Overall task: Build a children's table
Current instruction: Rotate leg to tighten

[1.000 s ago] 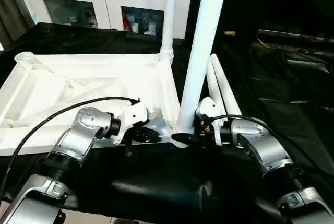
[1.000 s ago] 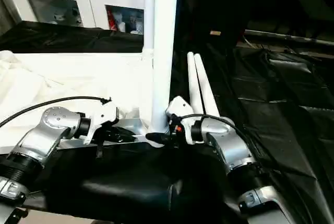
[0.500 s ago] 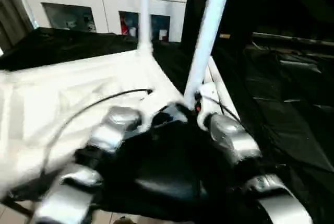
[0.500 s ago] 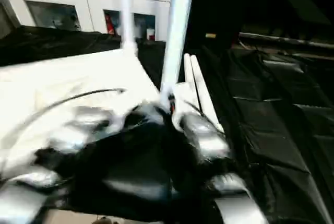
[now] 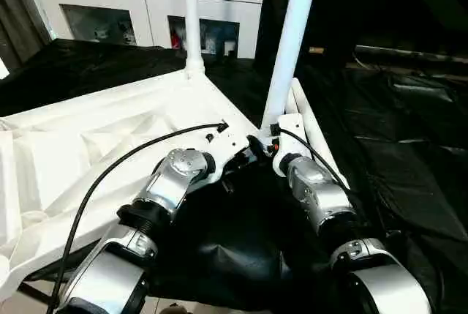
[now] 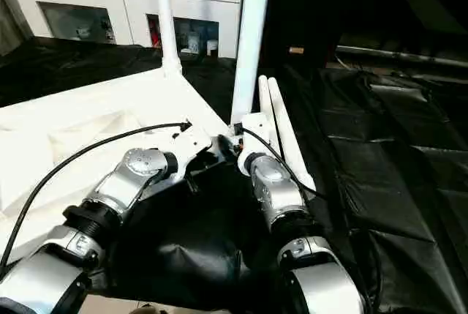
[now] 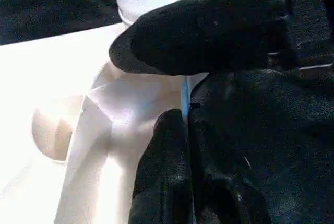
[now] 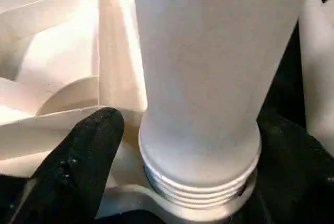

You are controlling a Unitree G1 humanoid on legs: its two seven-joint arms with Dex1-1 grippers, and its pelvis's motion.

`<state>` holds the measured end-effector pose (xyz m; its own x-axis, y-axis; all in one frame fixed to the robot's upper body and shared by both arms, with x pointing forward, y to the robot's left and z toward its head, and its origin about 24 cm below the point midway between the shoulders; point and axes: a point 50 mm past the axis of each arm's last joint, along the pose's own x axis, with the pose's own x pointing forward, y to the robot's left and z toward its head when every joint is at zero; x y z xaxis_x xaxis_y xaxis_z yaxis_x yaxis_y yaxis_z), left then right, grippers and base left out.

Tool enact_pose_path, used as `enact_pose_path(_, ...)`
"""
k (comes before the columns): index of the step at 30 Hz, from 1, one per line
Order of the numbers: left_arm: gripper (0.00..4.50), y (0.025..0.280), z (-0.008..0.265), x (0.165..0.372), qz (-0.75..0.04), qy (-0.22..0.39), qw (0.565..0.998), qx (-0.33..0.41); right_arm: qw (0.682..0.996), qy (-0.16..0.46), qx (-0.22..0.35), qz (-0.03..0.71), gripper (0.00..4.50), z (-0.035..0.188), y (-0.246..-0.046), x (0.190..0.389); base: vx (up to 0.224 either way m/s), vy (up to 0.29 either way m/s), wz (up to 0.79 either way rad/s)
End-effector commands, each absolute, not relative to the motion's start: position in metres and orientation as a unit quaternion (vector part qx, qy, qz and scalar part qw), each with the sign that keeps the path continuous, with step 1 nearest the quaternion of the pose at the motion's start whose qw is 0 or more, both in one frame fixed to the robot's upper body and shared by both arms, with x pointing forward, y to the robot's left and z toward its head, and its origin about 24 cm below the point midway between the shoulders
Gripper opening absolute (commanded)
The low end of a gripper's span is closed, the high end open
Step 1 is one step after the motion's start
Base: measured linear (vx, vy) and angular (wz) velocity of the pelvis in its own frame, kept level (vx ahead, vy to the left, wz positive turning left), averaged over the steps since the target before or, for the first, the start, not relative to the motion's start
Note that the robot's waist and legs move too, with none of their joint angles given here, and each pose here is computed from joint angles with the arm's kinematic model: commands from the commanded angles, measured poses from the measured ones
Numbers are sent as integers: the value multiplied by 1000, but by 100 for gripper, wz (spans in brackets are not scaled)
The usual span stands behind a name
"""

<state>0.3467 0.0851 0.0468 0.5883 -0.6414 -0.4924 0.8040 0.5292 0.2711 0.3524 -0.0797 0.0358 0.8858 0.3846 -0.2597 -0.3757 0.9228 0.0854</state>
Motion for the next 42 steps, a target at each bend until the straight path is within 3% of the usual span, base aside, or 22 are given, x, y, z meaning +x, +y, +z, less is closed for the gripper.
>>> enact_pose_path(1, 0, 86, 48, 349, -419, 155, 857, 256, 969, 109, 9, 220, 410, 46, -75, 352, 0, 0, 0)
enact_pose_path(6, 0, 92, 56, 354, -398, 111, 874, 254, 972, 75, -2, 222, 410, 58, -95, 344, 0, 0, 0)
enact_pose_path(7, 45, 92, 58, 355, -391, 105, 882, 242, 972, 72, -3, 223, 419, 59, -97, 343, 0, 0, 0)
enact_pose_path(8, 57, 91, 60, 356, -388, 100, 888, 226, 972, 68, -6, 226, 419, 61, -100, 340, 0, 0, 0)
enact_pose_path(18, 129, 108, 81, 361, -321, 59, 930, 168, 967, 55, -21, 247, 419, 73, -111, 318, 0, 0, 0)
enact_pose_path(22, 148, 130, 85, 360, -271, 59, 945, 174, 965, 62, -25, 255, 419, 71, -109, 312, 0, 0, 0)
enact_pose_path(32, 228, 215, 102, 342, -23, 51, 964, 260, 955, 81, -26, 283, 419, 69, -99, 298, 0, 0, 0)
enact_pose_path(36, 265, 246, 113, 329, 93, 24, 951, 295, 954, 96, -31, 282, 419, 64, -98, 295, 0, 0, 0)
enact_pose_path(42, 264, 286, 117, 305, 226, 34, 914, 336, 949, 121, -44, 287, 419, 57, -95, 291, 0, 0, 0)
